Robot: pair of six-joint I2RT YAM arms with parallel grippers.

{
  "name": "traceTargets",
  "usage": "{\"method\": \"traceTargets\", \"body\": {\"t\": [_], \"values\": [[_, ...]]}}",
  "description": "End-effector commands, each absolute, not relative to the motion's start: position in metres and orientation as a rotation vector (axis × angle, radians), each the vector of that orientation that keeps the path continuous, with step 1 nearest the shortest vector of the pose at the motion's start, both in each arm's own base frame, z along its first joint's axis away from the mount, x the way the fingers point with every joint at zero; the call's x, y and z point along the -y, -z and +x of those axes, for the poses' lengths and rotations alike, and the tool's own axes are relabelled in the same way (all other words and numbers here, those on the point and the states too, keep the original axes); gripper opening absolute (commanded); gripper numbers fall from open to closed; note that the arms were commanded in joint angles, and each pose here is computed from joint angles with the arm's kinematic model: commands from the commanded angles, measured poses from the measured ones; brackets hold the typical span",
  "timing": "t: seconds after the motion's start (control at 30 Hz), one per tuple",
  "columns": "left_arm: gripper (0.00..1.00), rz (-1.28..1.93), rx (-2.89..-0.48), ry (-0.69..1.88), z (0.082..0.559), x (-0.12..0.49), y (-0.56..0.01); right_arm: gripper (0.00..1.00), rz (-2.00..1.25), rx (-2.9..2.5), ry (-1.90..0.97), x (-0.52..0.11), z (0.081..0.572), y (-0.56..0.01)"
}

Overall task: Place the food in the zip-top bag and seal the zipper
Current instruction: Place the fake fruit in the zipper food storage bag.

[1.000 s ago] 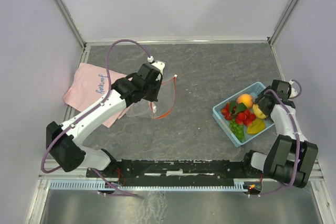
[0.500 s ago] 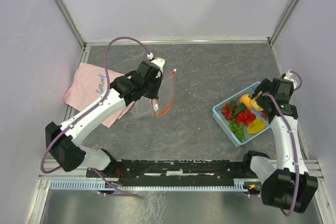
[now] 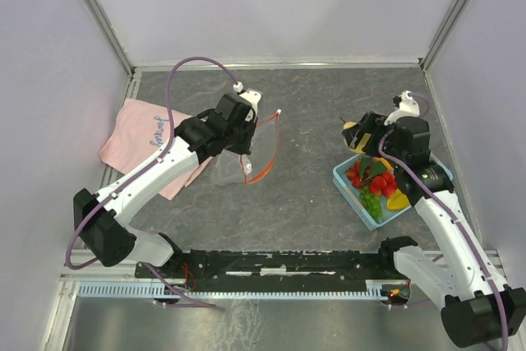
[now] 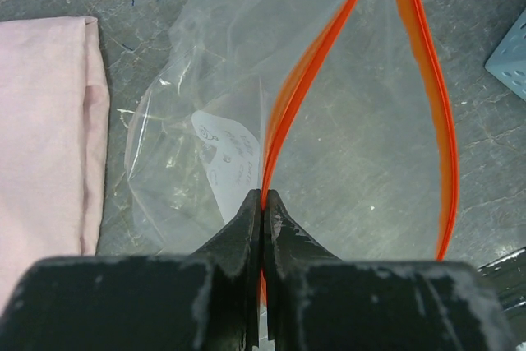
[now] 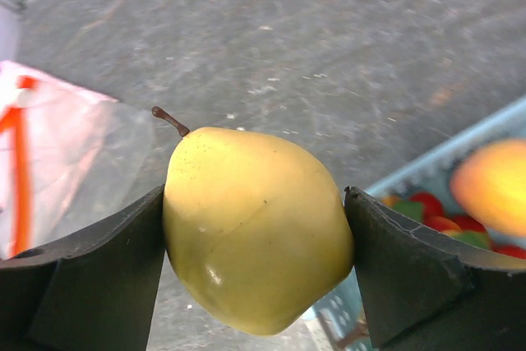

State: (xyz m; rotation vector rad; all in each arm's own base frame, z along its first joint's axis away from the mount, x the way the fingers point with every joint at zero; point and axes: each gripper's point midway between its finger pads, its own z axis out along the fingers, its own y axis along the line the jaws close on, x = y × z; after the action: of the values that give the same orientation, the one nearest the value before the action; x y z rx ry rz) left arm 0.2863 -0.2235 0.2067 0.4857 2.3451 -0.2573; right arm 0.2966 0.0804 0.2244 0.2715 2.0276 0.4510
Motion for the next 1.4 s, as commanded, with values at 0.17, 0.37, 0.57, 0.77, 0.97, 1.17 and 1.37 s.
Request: {"method": "traceTargets", "body": {"t": [0.17, 0.37, 0.57, 0.77, 0.97, 1.17, 1.37], "values": [[0.03, 0.444, -2.297, 0.356, 0.294, 0.239, -0.231, 0.61, -0.032, -1.758, -0.775, -0.183, 0.303, -0.299], [0.03, 0.428, -2.298, 0.370, 0.293, 0.241, -0.232, 0.62, -0.231, -1.657, -0.920, -0.248, 0.285, -0.323], [0.03, 0.399, -2.307, 0.380, 0.294, 0.242, -0.232, 0.63, -0.336, -1.522, -1.056, -0.287, 0.266, -0.351], [0.03, 0.350, -2.308, 0.422, 0.293, 0.247, -0.232, 0.64, -0.346, -1.470, -1.166, -0.316, 0.261, -0.354], [0.03, 0.318, -2.279, 0.477, 0.291, 0.250, -0.238, 0.64, -0.262, -1.523, -1.175, -0.328, 0.275, -0.325], [0.03, 0.297, -2.232, 0.516, 0.288, 0.249, -0.252, 0.65, -0.202, -1.636, -1.059, -0.324, 0.296, -0.271], [0.03, 0.280, -2.201, 0.565, 0.284, 0.250, -0.258, 0.65, -0.145, -1.715, -1.024, -0.323, 0.304, -0.241]]}}
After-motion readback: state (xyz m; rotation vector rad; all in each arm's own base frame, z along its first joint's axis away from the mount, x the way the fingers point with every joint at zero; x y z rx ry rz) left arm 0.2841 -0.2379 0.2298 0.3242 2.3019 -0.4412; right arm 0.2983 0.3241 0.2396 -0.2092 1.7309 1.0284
